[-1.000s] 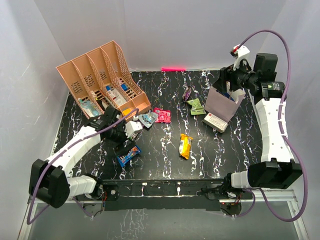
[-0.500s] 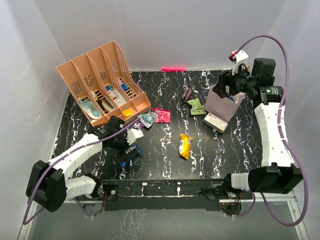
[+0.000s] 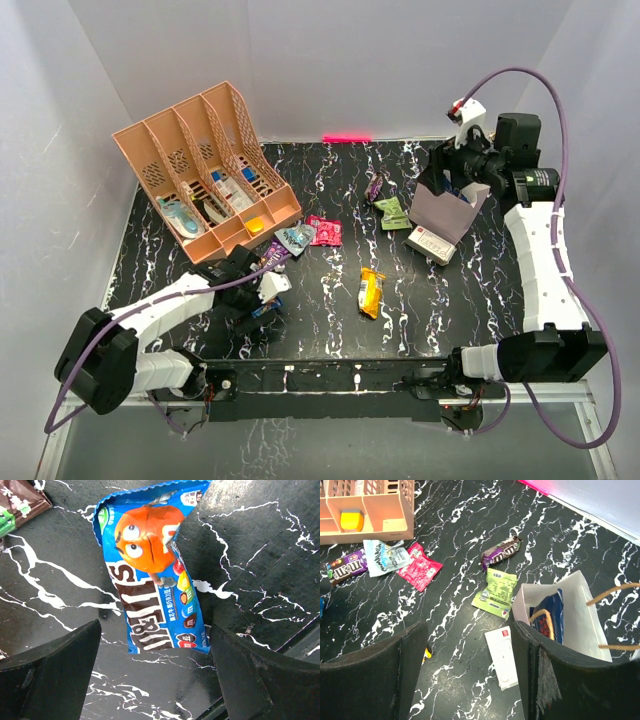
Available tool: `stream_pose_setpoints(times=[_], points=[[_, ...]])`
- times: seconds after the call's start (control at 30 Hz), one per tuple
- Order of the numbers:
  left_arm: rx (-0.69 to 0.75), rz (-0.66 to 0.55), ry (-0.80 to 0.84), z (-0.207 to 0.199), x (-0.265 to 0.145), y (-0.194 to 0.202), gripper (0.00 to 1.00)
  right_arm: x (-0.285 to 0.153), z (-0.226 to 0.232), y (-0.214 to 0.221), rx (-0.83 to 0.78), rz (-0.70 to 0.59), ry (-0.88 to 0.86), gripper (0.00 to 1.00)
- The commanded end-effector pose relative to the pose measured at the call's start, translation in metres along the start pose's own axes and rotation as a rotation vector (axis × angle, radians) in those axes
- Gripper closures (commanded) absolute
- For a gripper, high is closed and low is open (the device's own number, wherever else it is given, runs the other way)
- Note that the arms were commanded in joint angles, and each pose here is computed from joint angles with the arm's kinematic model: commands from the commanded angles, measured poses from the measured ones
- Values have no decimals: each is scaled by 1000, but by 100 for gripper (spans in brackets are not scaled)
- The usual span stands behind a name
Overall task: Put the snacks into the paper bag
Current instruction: Pick up the snack from the center of the board.
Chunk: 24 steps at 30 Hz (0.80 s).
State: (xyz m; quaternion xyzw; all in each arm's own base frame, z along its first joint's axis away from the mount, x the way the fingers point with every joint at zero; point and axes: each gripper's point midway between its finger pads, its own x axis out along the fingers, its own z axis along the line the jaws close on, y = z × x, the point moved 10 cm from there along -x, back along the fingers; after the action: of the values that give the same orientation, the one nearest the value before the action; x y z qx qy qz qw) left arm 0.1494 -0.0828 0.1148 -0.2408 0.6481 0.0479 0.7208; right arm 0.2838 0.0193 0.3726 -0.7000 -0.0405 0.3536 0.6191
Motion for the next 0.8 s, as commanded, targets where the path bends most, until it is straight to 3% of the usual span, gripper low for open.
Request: stream_pose_setpoints(times=[0.0,0.3,0.53,0.77], points=[[-1,9,19,-3,5,2,14,6,12,-21,-65,-39,-25,29],[-12,14,63,-6,7,3,29,40,34,-21,-129,-10,-120,29],[13,-2,44,-4,10,2,45,65,54,-2,-121,-85,-396,29],[45,-63,29,-1,9,-5,54,75,67,21,-64,-115,-502,29]])
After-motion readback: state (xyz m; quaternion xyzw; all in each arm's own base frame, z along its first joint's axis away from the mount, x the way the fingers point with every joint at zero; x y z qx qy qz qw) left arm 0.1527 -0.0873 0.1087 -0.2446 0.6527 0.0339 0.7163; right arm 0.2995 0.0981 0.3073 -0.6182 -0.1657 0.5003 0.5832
